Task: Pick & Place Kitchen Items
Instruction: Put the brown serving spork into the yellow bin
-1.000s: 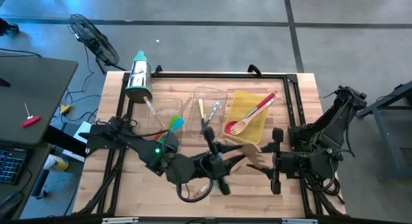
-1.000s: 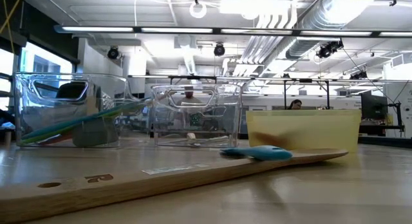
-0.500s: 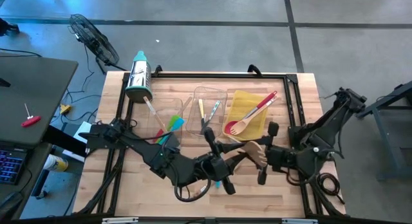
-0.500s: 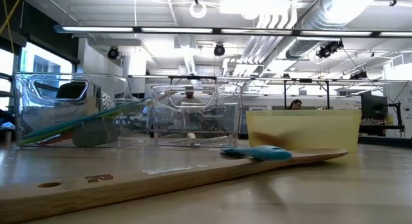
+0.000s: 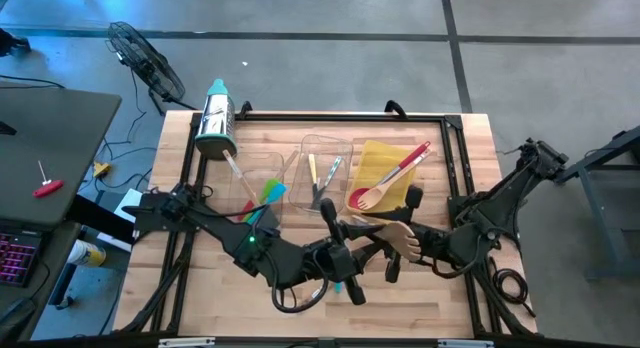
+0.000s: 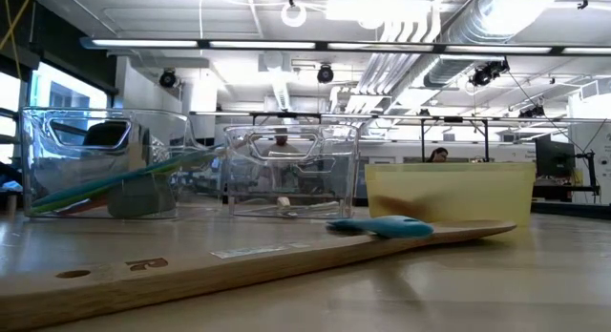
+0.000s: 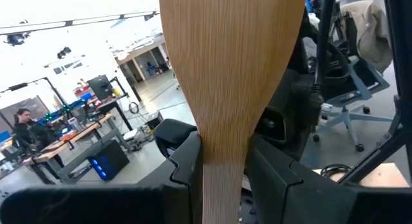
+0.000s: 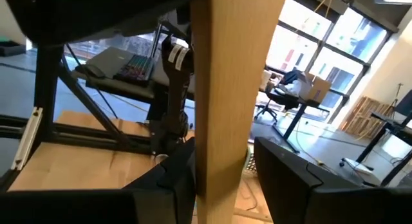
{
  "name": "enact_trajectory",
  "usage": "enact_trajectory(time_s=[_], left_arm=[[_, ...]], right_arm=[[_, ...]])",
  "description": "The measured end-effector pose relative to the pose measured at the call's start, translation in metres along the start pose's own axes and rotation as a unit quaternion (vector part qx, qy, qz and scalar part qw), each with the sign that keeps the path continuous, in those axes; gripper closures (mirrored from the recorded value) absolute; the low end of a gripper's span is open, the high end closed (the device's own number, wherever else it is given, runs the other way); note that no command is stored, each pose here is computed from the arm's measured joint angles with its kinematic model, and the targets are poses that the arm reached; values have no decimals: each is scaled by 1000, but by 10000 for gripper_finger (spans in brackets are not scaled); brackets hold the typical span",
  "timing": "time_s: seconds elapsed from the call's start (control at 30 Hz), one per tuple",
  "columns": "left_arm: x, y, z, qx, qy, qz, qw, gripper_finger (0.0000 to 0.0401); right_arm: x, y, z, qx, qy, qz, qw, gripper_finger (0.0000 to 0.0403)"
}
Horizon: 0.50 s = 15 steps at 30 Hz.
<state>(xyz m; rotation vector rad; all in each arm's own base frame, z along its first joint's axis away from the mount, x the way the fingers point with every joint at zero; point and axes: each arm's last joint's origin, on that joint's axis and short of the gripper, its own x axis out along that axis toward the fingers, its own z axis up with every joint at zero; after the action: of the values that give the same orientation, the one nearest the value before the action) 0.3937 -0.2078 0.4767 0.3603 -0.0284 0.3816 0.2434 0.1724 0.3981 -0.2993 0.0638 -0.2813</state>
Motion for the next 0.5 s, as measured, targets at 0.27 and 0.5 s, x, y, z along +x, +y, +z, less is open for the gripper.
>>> enact_trajectory(time_s=[0.27,0.5], left_arm=[[0,0,-1,3,2,0,1000,315],[1,0,-1,6,5,1,1000,315]], right_arm=[[3,-3,0,-5,1,-13,1000,267],[2,-4,-1,-22,13,-42,999,292]])
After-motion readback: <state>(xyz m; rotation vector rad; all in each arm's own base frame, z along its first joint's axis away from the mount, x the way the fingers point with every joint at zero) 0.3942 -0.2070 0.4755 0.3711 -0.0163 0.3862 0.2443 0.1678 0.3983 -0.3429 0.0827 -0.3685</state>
